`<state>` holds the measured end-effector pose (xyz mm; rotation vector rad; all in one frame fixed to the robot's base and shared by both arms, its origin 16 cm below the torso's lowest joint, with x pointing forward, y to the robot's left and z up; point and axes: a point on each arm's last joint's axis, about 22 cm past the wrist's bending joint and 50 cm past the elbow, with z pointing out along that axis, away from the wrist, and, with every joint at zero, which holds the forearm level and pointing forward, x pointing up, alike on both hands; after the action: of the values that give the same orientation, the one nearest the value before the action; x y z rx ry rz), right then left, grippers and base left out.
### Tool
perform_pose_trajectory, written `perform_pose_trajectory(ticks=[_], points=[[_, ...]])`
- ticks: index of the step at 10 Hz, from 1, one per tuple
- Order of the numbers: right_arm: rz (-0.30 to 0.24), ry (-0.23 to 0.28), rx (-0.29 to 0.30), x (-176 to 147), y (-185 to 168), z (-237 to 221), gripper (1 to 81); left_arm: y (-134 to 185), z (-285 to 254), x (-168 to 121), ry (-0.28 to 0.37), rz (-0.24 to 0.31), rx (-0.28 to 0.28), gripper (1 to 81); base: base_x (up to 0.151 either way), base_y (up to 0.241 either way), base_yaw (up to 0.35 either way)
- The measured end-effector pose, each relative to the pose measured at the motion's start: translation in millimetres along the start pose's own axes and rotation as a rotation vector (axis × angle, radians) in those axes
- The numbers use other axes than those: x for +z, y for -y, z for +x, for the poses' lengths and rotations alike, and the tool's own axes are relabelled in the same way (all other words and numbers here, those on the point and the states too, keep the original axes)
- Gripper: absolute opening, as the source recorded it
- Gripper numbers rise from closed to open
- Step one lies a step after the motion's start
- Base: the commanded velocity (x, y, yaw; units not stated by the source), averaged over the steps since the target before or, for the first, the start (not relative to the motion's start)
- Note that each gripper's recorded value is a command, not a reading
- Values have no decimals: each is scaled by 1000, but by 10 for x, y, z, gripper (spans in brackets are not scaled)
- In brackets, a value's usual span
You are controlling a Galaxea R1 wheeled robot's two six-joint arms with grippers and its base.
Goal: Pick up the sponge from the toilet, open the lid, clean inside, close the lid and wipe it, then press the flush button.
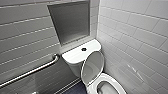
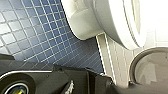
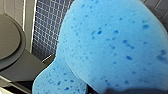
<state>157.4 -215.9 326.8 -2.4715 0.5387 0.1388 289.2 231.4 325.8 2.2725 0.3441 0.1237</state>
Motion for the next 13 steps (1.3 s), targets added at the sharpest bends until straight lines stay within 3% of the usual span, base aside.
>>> perform_pose_trajectory(ticks=[2, 4, 10, 13], points=[[9, -67, -3, -77, -22, 29, 10, -302, 660, 106, -51, -45, 70, 811, 0, 0, 0], [5, -76, -3, -56, -67, -38, 10, -517, 1182, 133, -95, -63, 85, 811, 0, 0, 0], [-2, -83, -5, 46, -89, -63, 10, -903, 2360, -12, -203, -74, -11, 811, 0, 0, 0], [-4, -79, 3, 61, -93, -147, 10, -1058, 2979, -267, -274, -73, -62, 811, 0, 0, 0]])
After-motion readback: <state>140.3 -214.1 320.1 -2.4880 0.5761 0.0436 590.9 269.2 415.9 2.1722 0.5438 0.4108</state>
